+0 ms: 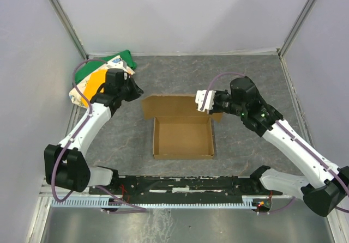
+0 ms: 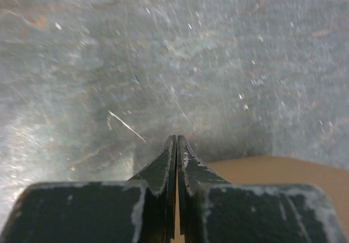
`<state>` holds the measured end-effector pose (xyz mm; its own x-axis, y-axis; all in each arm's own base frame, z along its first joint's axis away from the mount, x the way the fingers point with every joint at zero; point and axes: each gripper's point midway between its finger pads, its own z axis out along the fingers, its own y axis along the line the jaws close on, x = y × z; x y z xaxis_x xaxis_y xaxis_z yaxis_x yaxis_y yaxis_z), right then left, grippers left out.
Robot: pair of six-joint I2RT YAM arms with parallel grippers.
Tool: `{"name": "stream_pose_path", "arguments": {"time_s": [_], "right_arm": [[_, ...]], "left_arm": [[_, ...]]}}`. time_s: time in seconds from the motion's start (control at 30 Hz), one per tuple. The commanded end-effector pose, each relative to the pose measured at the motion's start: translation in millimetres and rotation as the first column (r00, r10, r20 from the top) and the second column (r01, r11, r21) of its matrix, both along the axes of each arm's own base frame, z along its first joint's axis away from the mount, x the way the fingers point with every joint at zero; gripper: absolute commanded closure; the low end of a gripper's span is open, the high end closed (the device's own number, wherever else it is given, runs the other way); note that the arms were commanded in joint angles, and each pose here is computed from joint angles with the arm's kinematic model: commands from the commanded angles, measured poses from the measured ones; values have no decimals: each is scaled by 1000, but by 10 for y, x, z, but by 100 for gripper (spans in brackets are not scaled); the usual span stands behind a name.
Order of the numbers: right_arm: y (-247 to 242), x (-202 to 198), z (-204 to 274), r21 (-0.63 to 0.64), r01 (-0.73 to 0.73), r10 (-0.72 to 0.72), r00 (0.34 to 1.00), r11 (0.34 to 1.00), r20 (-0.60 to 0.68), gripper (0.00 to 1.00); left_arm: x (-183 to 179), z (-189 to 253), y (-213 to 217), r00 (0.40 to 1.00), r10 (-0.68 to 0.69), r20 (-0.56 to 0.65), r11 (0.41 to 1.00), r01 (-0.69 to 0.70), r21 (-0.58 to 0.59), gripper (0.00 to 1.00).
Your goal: Fold the paper box
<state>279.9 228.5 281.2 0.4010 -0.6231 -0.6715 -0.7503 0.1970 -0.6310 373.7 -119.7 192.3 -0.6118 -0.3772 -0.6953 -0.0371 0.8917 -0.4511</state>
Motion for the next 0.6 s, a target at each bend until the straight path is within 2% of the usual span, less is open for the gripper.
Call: {"name": "stream_pose_path", "arguments": {"time_s": [0.0, 0.07, 0.3, 0.57], "right_arm": [[3, 88, 101, 10, 44, -44, 998, 999, 38, 98], [21, 111, 174, 23, 66, -67, 997, 998, 42, 98], [99, 142, 462, 72, 84, -93, 987, 994, 133, 98], [290, 131, 598, 45, 30, -37, 983, 999, 182, 98]], "left_arm": [[-255, -47, -358, 983, -145, -113, 977, 124, -174, 97], [-359, -103, -357, 977, -147, -154, 976, 117, -185, 97], [-522, -107, -134, 985, 1, -175, 988, -28, -152, 97], [-606, -248, -369, 973, -10, -230, 978, -38, -203, 97]]}}
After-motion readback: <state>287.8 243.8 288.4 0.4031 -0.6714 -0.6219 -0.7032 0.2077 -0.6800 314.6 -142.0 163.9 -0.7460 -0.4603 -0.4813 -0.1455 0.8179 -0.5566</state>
